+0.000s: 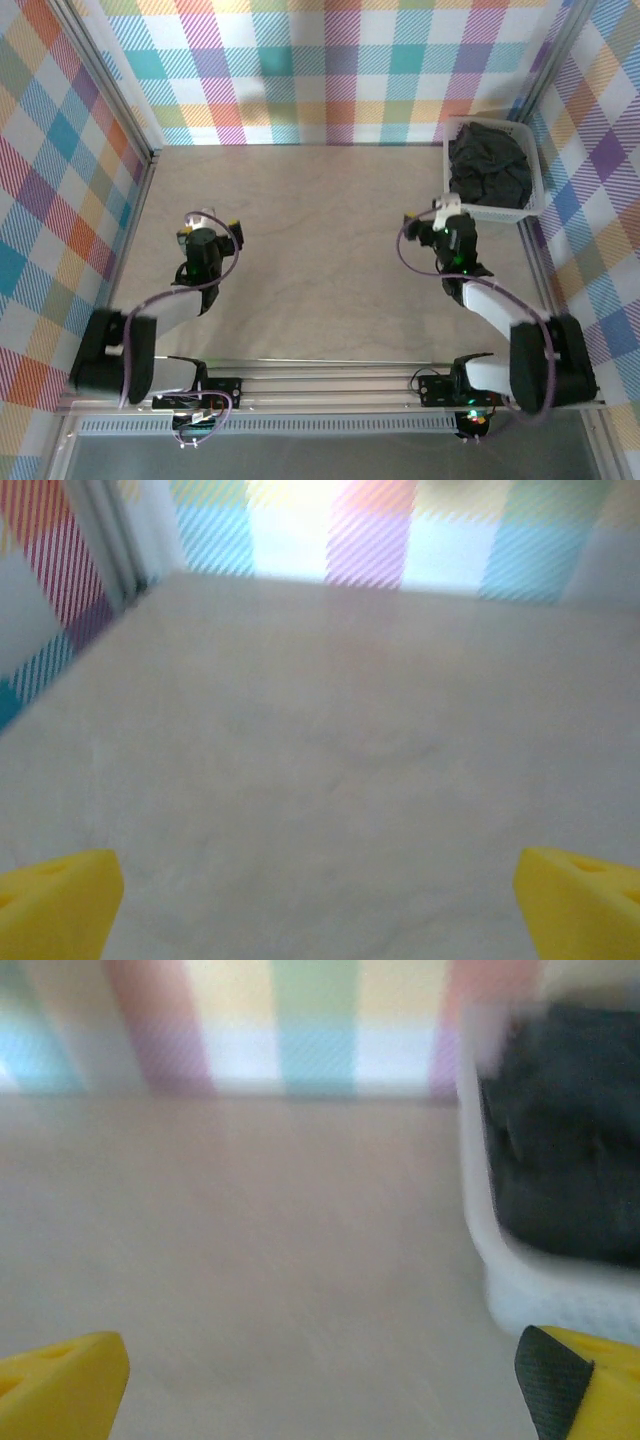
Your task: Fold and stack the t-shirts
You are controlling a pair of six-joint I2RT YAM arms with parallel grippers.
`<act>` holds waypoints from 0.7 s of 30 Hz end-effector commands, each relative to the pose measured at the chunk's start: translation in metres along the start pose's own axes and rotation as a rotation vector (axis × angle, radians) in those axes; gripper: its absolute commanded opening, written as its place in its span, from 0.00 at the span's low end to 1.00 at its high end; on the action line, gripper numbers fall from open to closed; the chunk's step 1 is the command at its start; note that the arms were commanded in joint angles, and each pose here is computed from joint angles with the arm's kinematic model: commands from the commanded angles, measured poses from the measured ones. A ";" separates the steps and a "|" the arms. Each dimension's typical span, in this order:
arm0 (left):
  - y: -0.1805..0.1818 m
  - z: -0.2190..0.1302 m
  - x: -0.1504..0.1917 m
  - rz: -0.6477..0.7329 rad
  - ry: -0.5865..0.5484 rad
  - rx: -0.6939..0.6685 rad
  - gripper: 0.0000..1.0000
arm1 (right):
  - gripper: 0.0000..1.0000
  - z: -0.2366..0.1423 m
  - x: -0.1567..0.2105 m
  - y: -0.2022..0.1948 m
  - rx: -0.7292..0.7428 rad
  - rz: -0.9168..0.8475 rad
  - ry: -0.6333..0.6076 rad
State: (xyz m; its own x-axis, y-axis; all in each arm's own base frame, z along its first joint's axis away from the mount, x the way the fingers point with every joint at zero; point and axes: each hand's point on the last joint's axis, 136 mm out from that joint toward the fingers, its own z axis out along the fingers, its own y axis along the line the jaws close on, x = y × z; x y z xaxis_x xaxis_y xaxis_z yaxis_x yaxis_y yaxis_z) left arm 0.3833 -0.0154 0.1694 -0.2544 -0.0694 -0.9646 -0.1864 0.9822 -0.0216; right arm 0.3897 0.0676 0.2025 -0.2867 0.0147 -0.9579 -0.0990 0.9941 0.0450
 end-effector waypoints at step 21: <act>-0.201 -0.063 -0.191 -0.507 0.399 0.622 0.92 | 0.87 0.155 -0.055 -0.185 0.578 0.920 0.211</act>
State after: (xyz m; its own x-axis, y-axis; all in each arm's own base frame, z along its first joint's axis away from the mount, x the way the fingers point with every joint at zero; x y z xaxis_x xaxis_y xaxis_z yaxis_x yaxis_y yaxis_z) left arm 0.4335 -0.1893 0.3423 -0.5861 -0.4840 -0.6498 0.0547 0.7766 -0.6277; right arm 0.5650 -0.0751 0.2048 -0.3015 0.7270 -0.6168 0.6164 0.6422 0.4557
